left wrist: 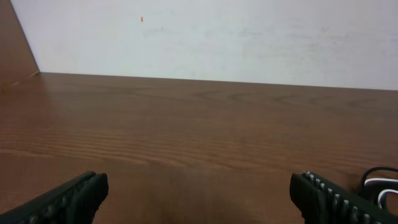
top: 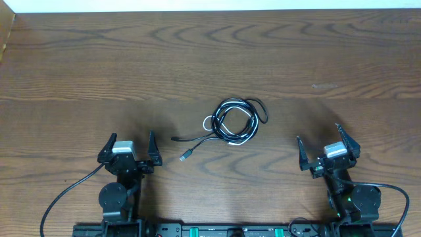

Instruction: Untangle cables

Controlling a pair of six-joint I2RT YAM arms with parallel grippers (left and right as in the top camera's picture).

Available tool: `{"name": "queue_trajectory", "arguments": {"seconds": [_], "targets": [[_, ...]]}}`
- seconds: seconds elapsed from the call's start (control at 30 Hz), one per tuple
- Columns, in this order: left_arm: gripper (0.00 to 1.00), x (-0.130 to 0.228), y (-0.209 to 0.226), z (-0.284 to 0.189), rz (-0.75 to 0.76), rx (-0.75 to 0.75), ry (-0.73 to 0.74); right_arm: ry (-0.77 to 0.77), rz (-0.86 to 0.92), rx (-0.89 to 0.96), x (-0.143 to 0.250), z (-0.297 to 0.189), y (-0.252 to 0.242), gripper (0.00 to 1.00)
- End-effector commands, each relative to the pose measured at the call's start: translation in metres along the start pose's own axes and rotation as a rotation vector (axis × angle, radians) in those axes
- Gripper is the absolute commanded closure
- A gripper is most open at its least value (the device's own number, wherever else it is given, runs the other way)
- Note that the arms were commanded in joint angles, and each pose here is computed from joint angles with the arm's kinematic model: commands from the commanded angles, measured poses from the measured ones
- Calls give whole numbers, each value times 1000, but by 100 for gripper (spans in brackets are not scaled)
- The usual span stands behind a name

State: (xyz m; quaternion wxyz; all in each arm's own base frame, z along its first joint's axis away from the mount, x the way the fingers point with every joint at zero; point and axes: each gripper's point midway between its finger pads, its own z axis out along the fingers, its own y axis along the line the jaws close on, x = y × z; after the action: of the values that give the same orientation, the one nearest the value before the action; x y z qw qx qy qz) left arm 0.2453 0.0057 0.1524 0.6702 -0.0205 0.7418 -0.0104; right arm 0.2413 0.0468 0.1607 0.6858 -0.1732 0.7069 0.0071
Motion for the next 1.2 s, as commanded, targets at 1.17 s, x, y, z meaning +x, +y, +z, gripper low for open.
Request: {"name": "queue_trajectory", "arguments": {"seconds": [1.17], "targets": [[1,-43,-56,-9,-70,320,11,-186,232,-83,-61,-9,5,1]]}}
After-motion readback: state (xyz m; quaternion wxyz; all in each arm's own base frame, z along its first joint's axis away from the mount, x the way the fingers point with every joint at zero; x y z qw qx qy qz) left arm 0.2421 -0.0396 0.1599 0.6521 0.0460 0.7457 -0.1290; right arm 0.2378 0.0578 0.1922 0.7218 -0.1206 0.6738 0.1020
